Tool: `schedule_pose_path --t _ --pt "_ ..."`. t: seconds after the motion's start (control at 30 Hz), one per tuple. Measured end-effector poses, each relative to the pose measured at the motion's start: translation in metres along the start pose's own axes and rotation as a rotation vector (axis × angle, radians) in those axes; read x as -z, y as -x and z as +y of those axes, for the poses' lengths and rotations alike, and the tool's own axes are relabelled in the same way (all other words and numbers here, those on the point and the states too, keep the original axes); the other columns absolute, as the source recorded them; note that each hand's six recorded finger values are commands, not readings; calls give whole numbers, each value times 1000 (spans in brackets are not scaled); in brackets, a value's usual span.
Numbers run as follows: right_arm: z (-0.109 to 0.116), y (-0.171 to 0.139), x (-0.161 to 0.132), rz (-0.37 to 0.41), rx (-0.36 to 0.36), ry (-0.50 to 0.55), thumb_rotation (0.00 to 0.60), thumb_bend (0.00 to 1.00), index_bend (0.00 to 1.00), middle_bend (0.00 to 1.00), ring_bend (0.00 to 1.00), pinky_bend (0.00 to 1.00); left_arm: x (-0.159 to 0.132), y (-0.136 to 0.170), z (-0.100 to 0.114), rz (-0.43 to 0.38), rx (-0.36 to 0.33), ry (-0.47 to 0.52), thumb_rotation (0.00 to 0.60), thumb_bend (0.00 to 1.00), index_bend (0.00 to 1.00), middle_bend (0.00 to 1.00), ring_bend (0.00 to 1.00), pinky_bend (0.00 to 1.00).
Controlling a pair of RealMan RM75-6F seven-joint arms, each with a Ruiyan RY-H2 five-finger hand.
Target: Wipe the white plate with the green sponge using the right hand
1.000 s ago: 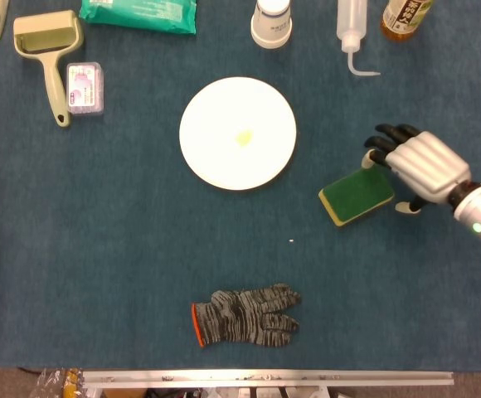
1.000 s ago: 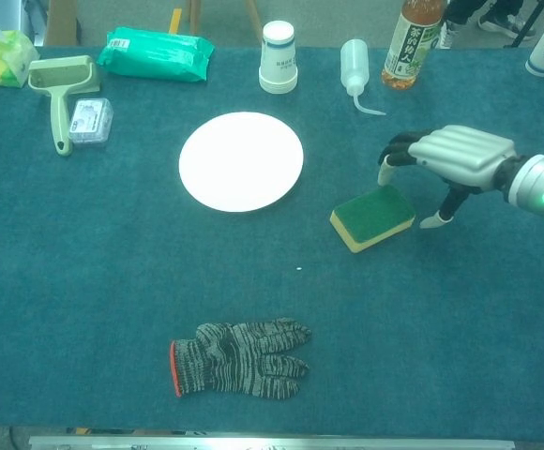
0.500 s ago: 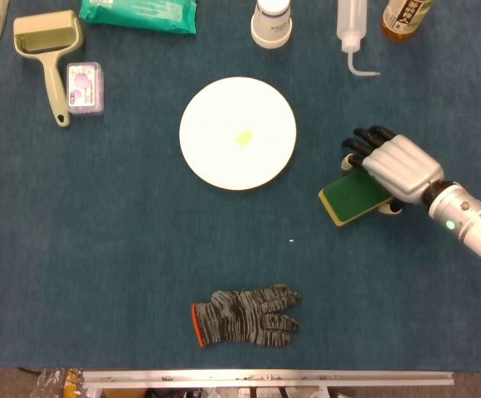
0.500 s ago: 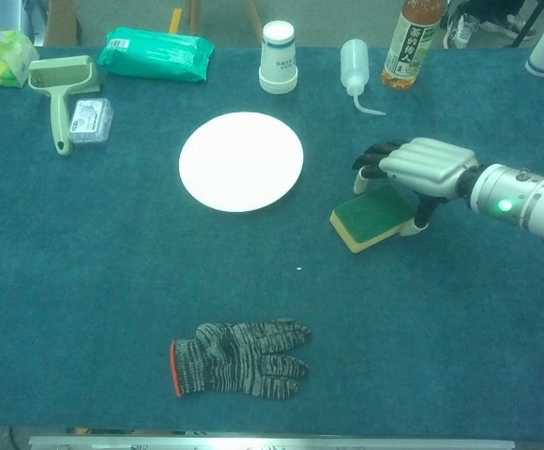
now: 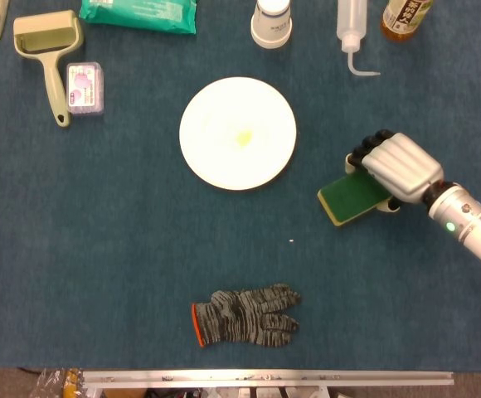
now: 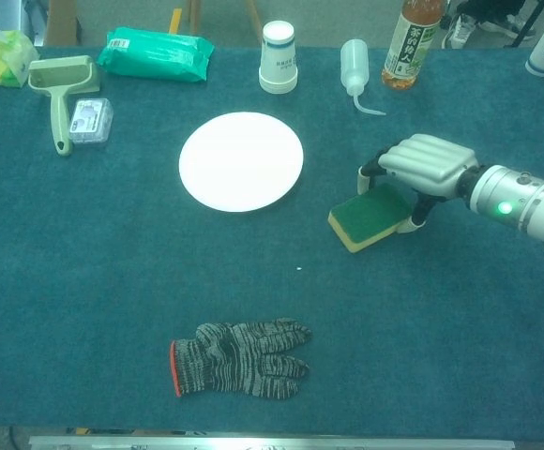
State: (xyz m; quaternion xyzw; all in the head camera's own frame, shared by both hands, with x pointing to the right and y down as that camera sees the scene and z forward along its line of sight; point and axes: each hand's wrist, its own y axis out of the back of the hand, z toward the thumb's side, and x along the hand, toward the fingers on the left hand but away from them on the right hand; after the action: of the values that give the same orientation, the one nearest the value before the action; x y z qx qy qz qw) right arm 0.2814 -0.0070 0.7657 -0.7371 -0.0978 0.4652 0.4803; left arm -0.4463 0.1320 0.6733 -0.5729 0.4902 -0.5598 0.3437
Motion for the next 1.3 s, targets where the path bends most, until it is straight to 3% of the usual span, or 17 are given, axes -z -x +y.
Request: schedule_pose_path --t 0.17,0.53,0.87,1.3 --pt "10 -3 2 -5 37 38 600 0 443 446 320 289 2 1 0 5 -2 2 600 189 393 344 308 418" --pt "53 6 12 -40 139 42 600 0 444 447 321 289 2 0 2 5 -11 -13 600 190 393 344 308 418" --pt "70 49 13 -61 130 1 600 0 444 447 321 289 2 2 2 7 -24 -45 600 189 393 344 309 417" --pt "93 111 -16 -28 130 -20 600 0 444 447 321 289 0 6 3 -6 -21 -41 600 189 393 344 308 418"
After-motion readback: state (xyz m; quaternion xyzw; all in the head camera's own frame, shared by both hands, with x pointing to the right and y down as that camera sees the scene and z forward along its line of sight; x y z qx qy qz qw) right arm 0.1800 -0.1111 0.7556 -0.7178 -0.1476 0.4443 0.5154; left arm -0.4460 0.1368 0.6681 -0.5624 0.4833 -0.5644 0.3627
